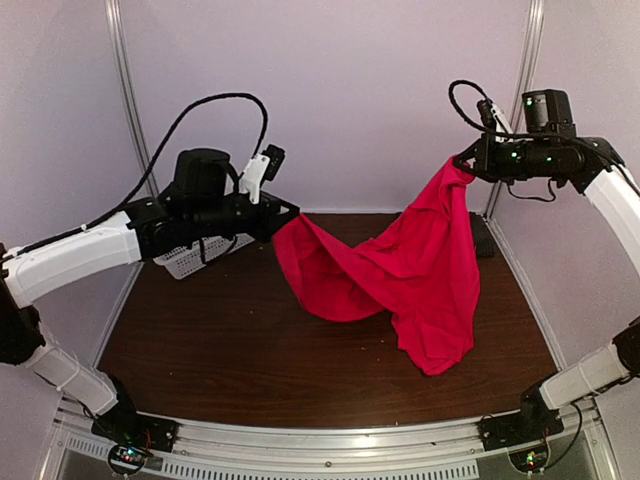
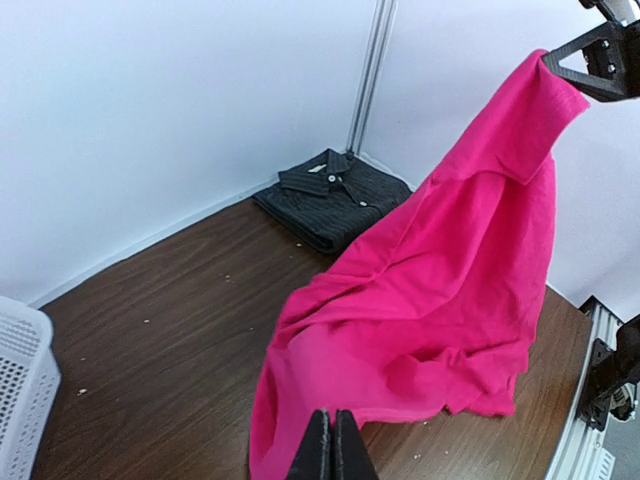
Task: Fold and stack the mixed laundry pile
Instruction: Flatten out the crumpled T-shirt at the center of the board.
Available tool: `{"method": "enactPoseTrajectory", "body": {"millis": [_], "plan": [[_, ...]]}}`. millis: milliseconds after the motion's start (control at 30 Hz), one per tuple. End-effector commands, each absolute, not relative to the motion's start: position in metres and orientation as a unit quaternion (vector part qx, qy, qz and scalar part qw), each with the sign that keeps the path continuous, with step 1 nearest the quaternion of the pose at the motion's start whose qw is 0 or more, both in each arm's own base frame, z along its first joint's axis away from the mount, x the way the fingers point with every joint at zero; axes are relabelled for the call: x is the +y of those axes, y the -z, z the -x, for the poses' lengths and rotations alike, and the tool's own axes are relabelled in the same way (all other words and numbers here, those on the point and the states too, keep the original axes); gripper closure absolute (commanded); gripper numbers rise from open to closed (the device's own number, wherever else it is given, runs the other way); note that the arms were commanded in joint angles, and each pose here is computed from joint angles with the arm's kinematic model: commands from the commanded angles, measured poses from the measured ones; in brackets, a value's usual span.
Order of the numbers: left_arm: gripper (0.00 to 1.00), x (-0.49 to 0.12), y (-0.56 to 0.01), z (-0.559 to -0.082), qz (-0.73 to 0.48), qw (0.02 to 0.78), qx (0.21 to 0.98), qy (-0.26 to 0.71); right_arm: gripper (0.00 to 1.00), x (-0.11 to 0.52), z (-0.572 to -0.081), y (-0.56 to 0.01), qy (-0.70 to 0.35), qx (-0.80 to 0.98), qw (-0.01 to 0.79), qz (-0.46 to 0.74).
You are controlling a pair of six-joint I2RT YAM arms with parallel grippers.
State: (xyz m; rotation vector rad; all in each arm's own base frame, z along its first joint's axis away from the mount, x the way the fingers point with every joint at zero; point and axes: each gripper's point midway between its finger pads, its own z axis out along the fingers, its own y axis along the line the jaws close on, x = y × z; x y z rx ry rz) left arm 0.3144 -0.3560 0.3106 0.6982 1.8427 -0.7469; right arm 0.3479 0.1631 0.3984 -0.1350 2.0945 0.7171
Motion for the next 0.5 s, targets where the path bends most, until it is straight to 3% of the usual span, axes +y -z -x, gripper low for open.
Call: {"method": "enactPoseTrajectory", "body": {"millis": [0,333,467], "plan": [[1.0,-0.308,-0.336,-0.31,-0.284,0.527,0.768,0.228,1.0,0.15,-0.346,-0.438,-0.255,0.828,0.493,0.084],[1.0,-0.25,-0.412,-0.271,-0.281,0.611,0.714,0.196,1.0,0.128,-0.309,-0.517,-0.219,0.786,0.568,0.102],[1.0,-0.246,-0.406,-0.246,-0.324,0.594,0.705,0.212,1.0,0.134,-0.301,-0.516,-0.24,0.785,0.56,0.112]]}}
